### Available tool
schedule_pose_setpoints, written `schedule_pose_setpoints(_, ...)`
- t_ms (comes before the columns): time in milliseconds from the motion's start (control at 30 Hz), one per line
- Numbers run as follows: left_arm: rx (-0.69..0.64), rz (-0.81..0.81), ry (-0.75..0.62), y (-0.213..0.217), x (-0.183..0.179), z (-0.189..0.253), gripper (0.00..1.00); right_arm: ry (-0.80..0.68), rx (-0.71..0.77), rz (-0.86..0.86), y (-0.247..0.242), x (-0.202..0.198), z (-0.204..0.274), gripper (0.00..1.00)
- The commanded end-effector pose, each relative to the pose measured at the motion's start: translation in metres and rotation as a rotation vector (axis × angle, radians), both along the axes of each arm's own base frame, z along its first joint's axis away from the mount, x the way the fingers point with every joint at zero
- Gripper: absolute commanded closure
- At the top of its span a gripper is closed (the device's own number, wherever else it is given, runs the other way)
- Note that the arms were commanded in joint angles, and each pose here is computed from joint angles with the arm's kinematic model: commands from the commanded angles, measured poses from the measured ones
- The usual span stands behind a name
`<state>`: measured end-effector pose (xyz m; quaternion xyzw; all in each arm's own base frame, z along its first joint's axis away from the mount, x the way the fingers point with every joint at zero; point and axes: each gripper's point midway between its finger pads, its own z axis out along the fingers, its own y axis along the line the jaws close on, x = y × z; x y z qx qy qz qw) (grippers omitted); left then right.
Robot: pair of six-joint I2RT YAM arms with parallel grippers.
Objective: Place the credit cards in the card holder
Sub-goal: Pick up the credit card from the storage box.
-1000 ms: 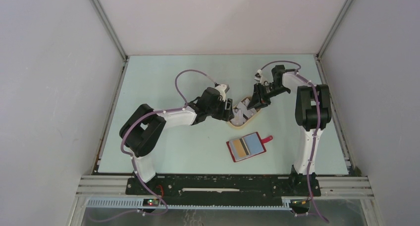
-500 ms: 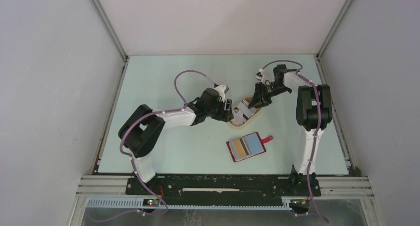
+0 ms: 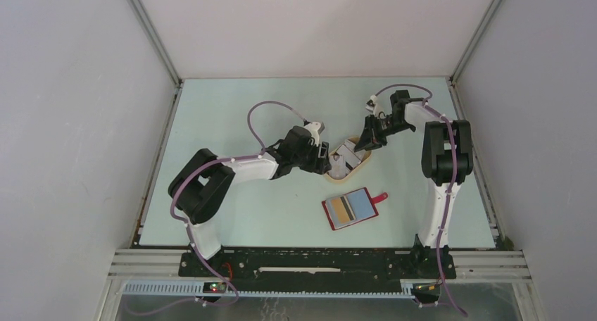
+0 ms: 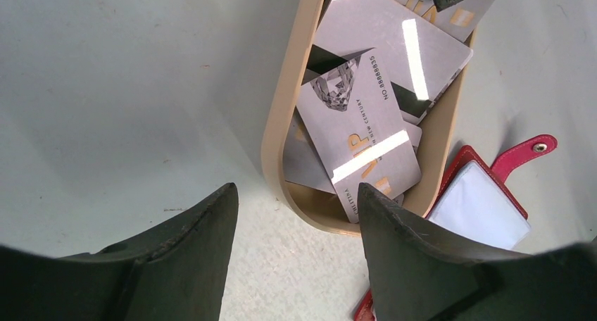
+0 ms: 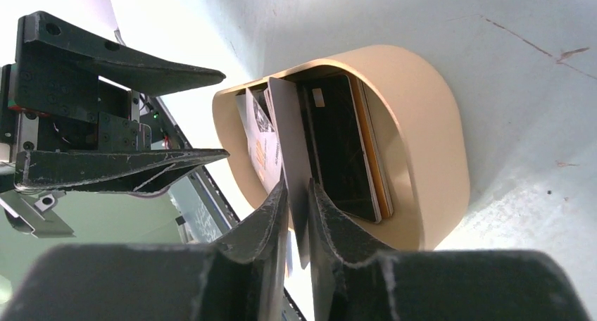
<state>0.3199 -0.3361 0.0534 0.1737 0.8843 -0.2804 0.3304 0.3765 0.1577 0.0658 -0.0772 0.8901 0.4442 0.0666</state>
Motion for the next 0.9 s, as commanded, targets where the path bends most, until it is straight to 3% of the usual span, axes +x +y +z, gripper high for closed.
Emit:
schedule_pose_setpoints(0,-0.05,0.001,-0.037,-0.001,-0.001,0.019,0.32,-0.046,0.006,-0.026,-0.006,0.007,0.013,0.79)
schedule_pose_setpoints(233,-0.077,0.021,-0.086,0.006,-0.002,0.035,0.33,-0.192,-0.07,-0.038,-0.015,0.016,0.023,1.0)
schedule_pose_setpoints(667,-0.223,0.042,-0.227,0.025,-0.024,0.091,0.34,-0.389,-0.083,0.011,-0.019,0.014,0.06,1.0)
schedule_pose_setpoints(867,-0.447,-0.006,-0.299,0.029,-0.058,0.134,0.33,-0.487,-0.028,0.089,-0.014,-0.004,0.092,1.0)
